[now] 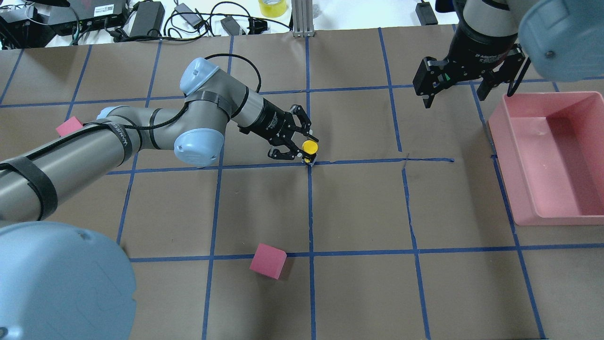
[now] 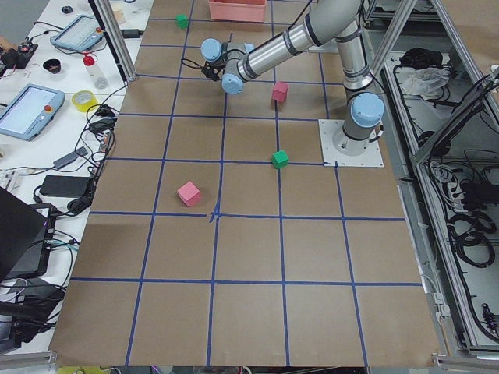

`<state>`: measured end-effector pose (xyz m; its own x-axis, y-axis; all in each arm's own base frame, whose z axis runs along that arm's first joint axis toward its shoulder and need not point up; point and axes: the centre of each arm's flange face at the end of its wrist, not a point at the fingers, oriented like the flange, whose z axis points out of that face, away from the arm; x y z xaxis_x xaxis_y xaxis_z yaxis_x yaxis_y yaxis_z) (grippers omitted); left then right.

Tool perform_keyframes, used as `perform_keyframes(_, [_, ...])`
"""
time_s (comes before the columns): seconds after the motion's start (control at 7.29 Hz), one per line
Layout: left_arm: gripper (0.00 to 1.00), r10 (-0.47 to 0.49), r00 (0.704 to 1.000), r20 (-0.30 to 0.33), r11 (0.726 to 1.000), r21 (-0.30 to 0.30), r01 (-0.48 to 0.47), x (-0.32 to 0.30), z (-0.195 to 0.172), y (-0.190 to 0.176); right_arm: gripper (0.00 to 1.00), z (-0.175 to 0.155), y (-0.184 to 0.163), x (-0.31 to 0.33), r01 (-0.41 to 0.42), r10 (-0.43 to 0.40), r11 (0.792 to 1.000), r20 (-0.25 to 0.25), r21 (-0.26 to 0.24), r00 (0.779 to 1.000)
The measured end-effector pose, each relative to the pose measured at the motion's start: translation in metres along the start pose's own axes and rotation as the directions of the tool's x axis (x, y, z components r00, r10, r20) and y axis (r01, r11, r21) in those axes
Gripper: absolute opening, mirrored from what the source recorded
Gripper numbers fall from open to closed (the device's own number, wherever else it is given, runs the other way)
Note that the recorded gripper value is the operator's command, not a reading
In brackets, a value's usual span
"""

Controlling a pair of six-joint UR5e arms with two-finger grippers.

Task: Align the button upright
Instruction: 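Rotate the button upright with the left gripper and set it on the table, then open the left gripper and lift it away from the upright button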

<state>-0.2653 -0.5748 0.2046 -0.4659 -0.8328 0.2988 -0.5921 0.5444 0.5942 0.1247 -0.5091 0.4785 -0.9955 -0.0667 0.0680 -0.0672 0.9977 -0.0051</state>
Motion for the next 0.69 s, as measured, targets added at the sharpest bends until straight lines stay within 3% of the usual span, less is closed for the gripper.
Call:
perform_keyframes(0.14, [0.63, -0.006, 1.0, -0.001, 1.0, -0.001, 0.006, -0.002, -0.0001, -0.003, 1.0, 0.0, 0.0, -0.0001, 0.001, -0.001, 1.0, 0.0, 0.0, 1.0])
perform_keyframes(0.27, [0.76, -0.013, 1.0, -0.001, 1.0, -0.004, 0.013, -0.0031, 0.0007, -0.0043, 1.0, 0.0, 0.0, 0.0, 0.001, -0.001, 1.0, 0.0, 0.0, 1.0])
perform_keyframes(0.41, [1.0, -0.016, 1.0, -0.003, 1.0, -0.009, 0.016, -0.0034, 0.0012, -0.0045, 1.0, 0.0, -0.0001, 0.0001, 0.001, -0.001, 1.0, 0.0, 0.0, 1.0])
perform_keyframes(0.69, [1.0, -0.004, 1.0, -0.012, 1.0, -0.007, 0.004, -0.0003, -0.0038, -0.0012, 1.0, -0.0001, -0.0002, 0.0002, 0.0, 0.0, 1.0, 0.0, 0.001, 1.0])
